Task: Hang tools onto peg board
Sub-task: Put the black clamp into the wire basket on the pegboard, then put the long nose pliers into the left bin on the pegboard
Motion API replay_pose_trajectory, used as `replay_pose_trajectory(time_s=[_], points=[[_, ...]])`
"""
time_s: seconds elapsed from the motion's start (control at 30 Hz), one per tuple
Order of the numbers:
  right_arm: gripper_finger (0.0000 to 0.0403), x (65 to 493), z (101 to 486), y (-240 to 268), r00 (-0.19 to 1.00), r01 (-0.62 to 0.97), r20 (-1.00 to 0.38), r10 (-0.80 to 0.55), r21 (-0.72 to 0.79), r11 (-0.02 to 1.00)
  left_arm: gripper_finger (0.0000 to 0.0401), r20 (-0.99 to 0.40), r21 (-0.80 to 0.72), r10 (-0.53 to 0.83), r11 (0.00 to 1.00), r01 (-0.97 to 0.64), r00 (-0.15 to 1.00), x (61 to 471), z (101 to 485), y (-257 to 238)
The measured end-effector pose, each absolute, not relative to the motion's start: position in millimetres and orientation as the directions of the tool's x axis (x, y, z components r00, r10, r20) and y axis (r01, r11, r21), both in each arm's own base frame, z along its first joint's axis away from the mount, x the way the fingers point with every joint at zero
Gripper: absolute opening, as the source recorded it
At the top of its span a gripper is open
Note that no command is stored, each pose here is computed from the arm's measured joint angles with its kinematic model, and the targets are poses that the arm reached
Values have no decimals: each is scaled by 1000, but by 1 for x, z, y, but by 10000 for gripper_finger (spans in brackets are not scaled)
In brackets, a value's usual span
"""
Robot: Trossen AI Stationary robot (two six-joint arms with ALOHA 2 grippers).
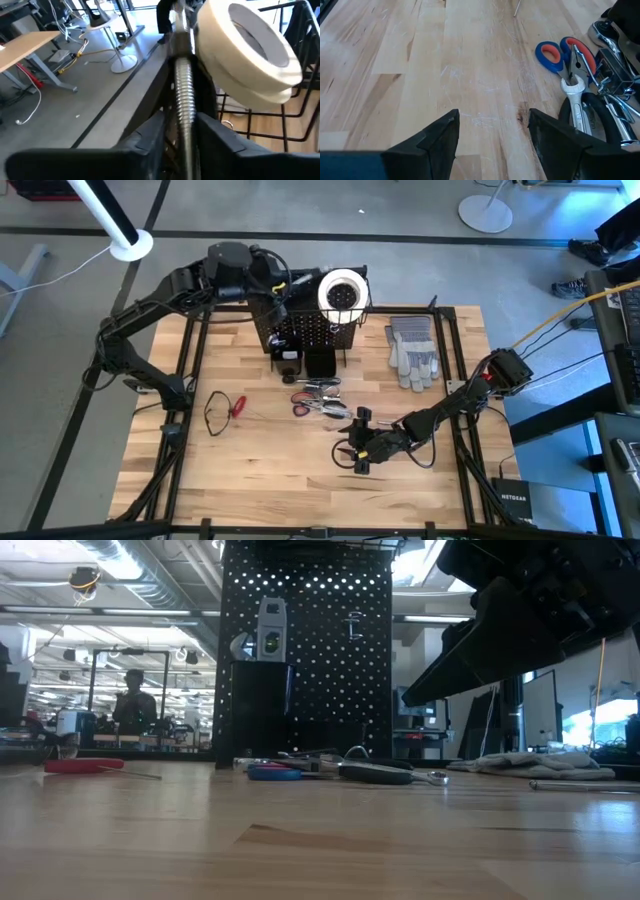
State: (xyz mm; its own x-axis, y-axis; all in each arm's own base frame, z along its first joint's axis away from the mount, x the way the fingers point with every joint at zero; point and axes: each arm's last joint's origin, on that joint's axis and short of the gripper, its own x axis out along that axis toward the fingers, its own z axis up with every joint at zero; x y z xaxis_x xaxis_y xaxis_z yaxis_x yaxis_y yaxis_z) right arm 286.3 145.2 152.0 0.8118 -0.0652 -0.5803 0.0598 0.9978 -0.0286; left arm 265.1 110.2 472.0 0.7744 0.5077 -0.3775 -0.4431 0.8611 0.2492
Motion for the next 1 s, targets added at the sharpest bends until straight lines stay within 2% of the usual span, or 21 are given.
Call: replay_pose_trajectory(time_s=[0.13,0.3,0.63,0.77,1.0], points=[[237,286,152,145,811,56,-581,-61,-26,998,146,-368,249,507,862,-443,780,263,474,109],[237,286,152,145,811,54,-582,-57,-24,998,163,-333,281,517,853,-441,788,255,482,106],[237,286,152,145,811,52,-582,-56,-22,998,161,-263,287,503,856,-431,823,225,502,87],[237,286,152,145,811,52,-583,-55,-23,998,158,-294,296,446,883,-363,845,210,504,68],[237,286,152,145,810,52,-583,-55,-23,998,142,-366,198,284,954,-224,886,187,504,26]])
